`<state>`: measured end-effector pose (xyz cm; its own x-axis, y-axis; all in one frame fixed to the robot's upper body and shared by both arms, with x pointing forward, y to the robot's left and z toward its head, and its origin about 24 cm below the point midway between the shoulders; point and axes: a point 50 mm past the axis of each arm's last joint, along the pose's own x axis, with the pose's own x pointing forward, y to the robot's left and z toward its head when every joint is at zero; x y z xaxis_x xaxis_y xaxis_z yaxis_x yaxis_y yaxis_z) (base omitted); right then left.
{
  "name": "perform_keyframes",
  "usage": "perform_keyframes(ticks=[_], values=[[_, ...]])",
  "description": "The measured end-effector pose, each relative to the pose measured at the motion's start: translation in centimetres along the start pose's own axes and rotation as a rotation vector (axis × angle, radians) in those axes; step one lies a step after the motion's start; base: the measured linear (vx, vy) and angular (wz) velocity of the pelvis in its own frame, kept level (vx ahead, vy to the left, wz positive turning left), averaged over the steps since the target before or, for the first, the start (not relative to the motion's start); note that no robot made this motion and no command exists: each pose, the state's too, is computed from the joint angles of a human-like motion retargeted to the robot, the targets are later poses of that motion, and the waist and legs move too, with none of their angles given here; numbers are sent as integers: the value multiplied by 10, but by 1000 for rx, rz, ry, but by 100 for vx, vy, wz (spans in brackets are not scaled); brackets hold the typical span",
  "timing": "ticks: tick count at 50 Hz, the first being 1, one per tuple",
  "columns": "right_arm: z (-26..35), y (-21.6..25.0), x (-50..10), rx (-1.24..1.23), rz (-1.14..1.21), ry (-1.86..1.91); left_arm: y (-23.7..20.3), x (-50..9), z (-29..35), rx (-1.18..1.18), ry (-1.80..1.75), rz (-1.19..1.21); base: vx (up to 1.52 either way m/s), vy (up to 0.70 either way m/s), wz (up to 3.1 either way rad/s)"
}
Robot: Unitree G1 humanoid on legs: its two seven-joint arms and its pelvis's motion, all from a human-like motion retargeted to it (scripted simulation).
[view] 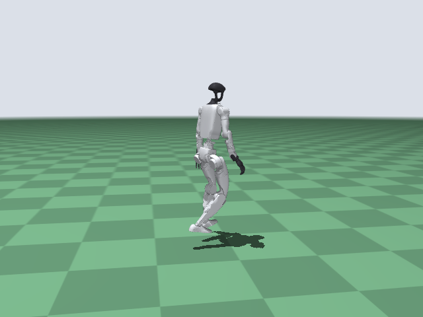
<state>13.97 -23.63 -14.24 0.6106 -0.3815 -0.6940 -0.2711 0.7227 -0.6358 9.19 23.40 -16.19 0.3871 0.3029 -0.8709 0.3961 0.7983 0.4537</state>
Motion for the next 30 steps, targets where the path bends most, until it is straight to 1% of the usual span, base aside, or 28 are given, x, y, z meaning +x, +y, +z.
perform_keyframes(ticks=[10, 16, 22, 30], values=[[0, 11, -2, 27, 90, 18, -17, -4, -8, 36, 47, -75, 37, 2, -14], [7, 14, -2, 51, 99, 18, -15, -2, 2, 9, 31, -73, 45, 0, -23], [-5, 22, -9, 67, 95, 54, -14, -1, 10, -27, -15, -63, 42, -7, -10], [-20, 17, -11, 56, 60, 91, -1, 2, 23, -34, -73, -14, 43, -9, -13]])
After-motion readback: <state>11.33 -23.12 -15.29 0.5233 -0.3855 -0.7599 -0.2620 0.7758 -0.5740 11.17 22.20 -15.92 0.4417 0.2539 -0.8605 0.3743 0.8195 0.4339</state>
